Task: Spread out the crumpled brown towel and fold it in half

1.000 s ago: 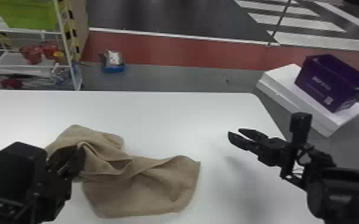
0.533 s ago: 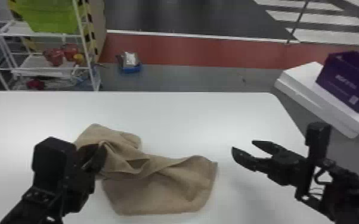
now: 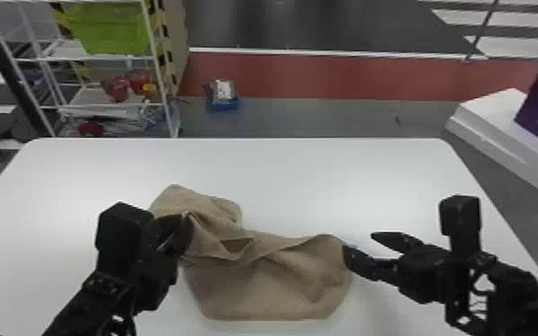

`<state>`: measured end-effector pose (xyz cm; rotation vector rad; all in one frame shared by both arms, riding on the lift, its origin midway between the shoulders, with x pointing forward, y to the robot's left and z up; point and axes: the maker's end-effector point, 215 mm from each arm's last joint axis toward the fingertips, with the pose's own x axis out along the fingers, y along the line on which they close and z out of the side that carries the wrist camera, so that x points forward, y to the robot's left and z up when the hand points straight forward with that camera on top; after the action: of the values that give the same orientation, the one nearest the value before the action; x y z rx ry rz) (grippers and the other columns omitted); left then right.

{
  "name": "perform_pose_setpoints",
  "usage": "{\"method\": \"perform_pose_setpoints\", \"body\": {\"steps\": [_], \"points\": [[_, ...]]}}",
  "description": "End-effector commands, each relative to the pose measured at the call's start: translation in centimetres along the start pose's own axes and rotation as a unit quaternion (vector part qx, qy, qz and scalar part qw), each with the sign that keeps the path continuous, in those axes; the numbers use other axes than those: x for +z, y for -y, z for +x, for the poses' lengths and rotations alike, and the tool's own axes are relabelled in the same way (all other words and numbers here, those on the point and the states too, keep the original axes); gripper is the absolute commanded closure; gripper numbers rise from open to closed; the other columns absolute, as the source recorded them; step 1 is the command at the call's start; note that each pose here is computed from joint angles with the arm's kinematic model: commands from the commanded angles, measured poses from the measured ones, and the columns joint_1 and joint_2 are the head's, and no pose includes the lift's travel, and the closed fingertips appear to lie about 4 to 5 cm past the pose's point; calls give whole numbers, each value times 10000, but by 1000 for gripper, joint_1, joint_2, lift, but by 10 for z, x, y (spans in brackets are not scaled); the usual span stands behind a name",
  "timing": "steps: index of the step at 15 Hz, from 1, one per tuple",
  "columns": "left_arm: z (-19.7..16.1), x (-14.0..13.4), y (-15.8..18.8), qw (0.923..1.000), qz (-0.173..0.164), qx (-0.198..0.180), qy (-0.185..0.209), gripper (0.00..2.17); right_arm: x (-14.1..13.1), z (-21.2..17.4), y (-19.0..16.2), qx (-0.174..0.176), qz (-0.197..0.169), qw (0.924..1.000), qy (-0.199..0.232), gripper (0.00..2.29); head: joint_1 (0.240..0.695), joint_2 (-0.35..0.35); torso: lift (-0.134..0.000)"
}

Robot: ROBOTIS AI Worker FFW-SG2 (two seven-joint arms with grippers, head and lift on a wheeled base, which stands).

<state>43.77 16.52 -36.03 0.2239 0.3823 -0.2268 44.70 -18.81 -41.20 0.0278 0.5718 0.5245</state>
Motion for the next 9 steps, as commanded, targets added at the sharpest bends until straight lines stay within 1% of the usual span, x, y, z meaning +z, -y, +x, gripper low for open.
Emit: {"method": "perform_pose_setpoints", "body": {"steps": [1,5,7,9], "points": [[-1,-5,3,10000,-14,-30,-48,1001,-11,8,-3,15,-22,9999,-126,319,695,-31,-123],[-5,-9,5,10000,-27,-46,-75,1001,-11,14,3,-185,-210,9994,-220,319,695,-26,-123],[-7,-11,6,9999,-34,-54,-96,1001,-13,18,16,-359,-225,9987,-272,319,695,-27,-123],[-8,-12,4,9999,-21,-36,-100,1001,-19,24,27,-450,-225,9980,-372,319,695,-34,-123]]}}
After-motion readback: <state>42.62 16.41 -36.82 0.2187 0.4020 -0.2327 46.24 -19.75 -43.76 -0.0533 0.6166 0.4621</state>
